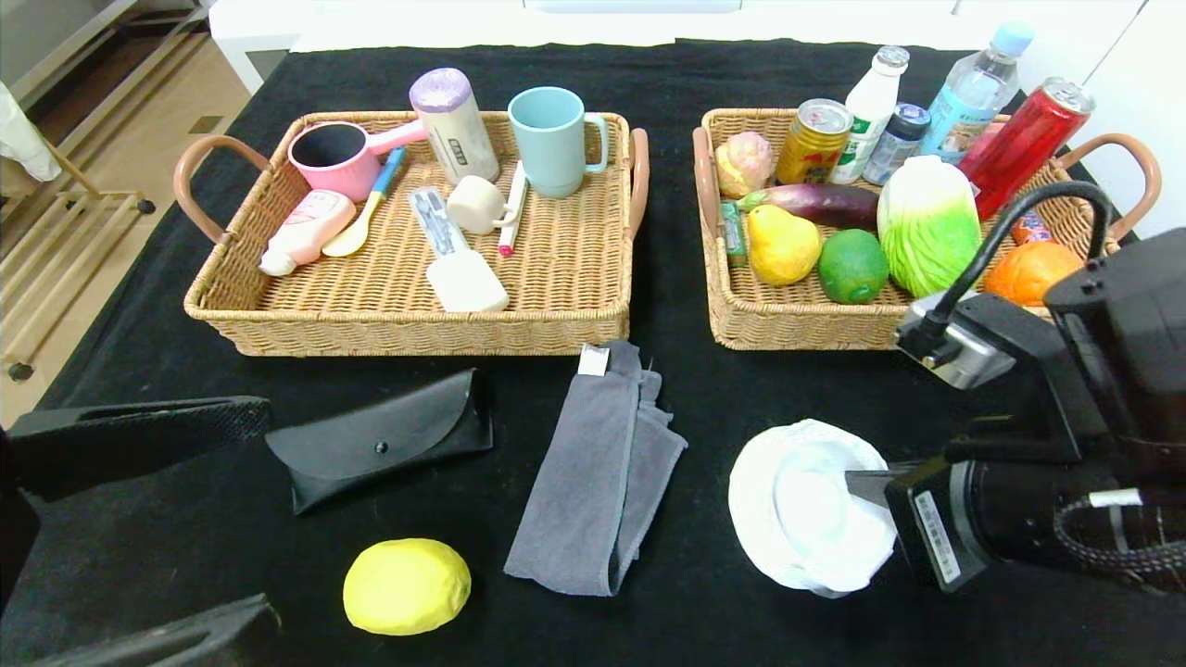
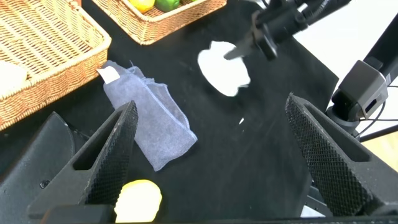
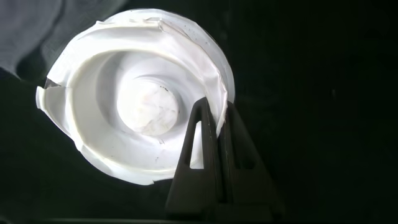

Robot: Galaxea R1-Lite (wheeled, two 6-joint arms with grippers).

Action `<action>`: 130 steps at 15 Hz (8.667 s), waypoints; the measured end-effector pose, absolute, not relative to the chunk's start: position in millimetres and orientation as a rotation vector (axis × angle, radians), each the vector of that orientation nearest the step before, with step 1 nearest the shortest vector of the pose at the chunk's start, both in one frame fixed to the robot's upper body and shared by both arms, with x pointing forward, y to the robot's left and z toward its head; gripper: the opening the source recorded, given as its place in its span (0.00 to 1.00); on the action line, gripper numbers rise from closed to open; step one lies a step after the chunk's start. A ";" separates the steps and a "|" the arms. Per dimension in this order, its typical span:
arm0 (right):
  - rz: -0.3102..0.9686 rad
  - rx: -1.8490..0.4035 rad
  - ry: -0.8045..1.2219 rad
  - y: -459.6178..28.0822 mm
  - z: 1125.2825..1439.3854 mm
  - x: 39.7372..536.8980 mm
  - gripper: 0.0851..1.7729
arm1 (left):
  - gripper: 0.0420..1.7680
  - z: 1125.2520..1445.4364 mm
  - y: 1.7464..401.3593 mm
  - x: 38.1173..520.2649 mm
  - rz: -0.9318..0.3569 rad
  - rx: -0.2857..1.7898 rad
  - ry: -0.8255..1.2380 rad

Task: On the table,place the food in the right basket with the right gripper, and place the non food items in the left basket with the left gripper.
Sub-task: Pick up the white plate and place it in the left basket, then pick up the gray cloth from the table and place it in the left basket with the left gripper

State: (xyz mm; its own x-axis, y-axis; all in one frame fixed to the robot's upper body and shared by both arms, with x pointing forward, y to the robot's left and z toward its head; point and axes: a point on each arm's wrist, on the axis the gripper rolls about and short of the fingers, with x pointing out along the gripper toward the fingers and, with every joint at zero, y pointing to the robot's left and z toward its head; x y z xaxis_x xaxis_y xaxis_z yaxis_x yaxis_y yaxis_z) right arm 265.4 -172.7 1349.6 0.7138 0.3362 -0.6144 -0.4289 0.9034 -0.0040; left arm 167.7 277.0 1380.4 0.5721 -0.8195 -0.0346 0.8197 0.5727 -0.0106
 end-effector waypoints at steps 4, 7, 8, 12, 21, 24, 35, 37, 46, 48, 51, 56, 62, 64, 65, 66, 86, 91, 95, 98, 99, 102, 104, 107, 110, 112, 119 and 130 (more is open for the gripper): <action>0.449 -0.096 0.605 -149.1 1363.8 279.0 0.03 | 0.97 1380.3 276.9 167.9 -0.961 0.008 0.037; 0.465 -0.015 0.523 -130.5 1378.0 292.6 0.03 | 0.97 1380.2 276.6 168.3 -0.961 0.008 0.039; 0.477 0.020 0.473 -123.0 1383.5 297.9 0.03 | 0.97 1379.7 276.2 169.0 -0.961 0.008 0.043; 0.490 0.114 0.314 -98.1 1399.5 317.5 0.03 | 0.97 1377.6 274.4 172.0 -0.961 0.008 0.055; 0.648 0.226 0.085 -59.9 1412.0 344.6 0.03 | 0.97 1375.7 273.1 174.1 -0.960 0.010 0.066; 0.690 0.234 0.051 -49.0 1404.7 355.4 0.03 | 0.97 1375.6 273.1 174.1 -0.960 0.010 0.067; 0.659 0.187 0.067 -29.9 1379.4 384.6 0.03 | 0.97 1375.1 272.8 174.6 -0.961 0.010 0.070; 0.659 0.186 0.067 -28.9 1378.2 385.5 0.03 | 0.97 1374.9 272.7 174.7 -0.961 0.010 0.071; 0.648 0.199 0.047 -30.2 1382.4 392.2 0.33 | 0.97 1374.1 272.4 175.0 -0.962 0.010 0.076; 0.647 0.197 0.051 -29.8 1380.7 392.6 0.48 | 0.97 1374.0 272.4 175.0 -0.962 0.010 0.077; 0.646 0.195 0.054 -29.7 1379.5 392.7 0.63 | 0.97 1373.9 272.3 175.1 -0.963 0.010 0.078; 0.602 0.174 0.043 -31.9 1382.4 386.1 0.79 | 0.97 1373.8 272.2 175.0 -0.964 0.010 0.077; 0.646 0.099 0.095 -50.7 1378.4 354.3 0.88 | 0.97 1373.7 272.5 174.8 -0.962 0.010 0.076; 0.690 0.076 0.110 -64.9 1378.5 339.5 0.90 | 0.97 1373.5 272.5 174.8 -0.962 0.011 0.079; 0.715 0.068 0.115 -73.3 1379.7 331.5 0.91 | 0.97 1373.5 272.4 174.9 -0.962 0.011 0.079; 0.739 0.053 0.122 -82.8 1380.8 323.5 0.91 | 0.97 1373.8 272.6 174.6 -0.962 0.011 0.074; 0.905 -0.200 0.269 -246.4 1335.4 240.1 0.96 | 0.97 1367.8 272.3 175.8 -0.958 0.032 0.094; 0.900 -0.195 0.252 -252.3 1335.2 230.3 0.96 | 0.97 1358.1 271.0 180.9 -0.882 0.036 0.143; 0.922 -0.187 0.246 -254.7 1334.7 225.7 0.96 | 0.97 1360.1 265.9 197.1 -0.700 0.065 0.194; 0.921 -0.186 0.252 -255.1 1333.4 225.6 0.96 | 0.97 1367.7 264.8 204.5 -0.608 0.101 0.312; 0.921 -0.187 0.256 -255.0 1332.5 225.9 0.96 | 0.97 1372.2 264.7 207.1 -0.589 0.108 0.340; 0.911 -0.188 0.250 -257.1 1333.2 225.4 0.96 | 0.97 1379.7 261.2 219.6 -0.511 0.149 0.436; 0.906 -0.187 0.235 -259.0 1335.7 223.3 0.96 | 0.97 1383.0 255.2 231.5 -0.469 0.186 0.488; 0.897 -0.186 0.212 -261.7 1339.8 220.7 0.96 | 0.97 1391.9 238.1 244.5 -0.465 0.213 0.593; 0.888 -0.185 0.194 -264.4 1342.7 218.3 0.96 | 0.97 1400.8 208.9 261.6 -0.447 0.170 0.668; 0.886 -0.184 0.187 -265.3 1344.0 217.1 0.96 | 0.97 1397.4 188.2 273.6 -0.440 0.164 0.703; 0.888 -0.184 0.161 -267.7 1347.7 211.0 0.96 | 0.97 1382.5 137.1 294.6 -0.356 0.122 0.738; 0.882 -0.182 0.144 -269.0 1351.8 209.8 0.96 | 0.97 1345.6 94.5 316.6 -0.300 0.186 0.804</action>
State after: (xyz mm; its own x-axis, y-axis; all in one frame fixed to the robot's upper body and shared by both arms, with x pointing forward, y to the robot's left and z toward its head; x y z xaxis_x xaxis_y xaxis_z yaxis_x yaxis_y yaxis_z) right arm 209.8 -269.0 1351.8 0.6277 0.7523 -0.1999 -0.7768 0.6219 -0.0988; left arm 316.6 94.5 1345.6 0.6550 -0.1932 -0.7305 0.3331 0.9416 0.0496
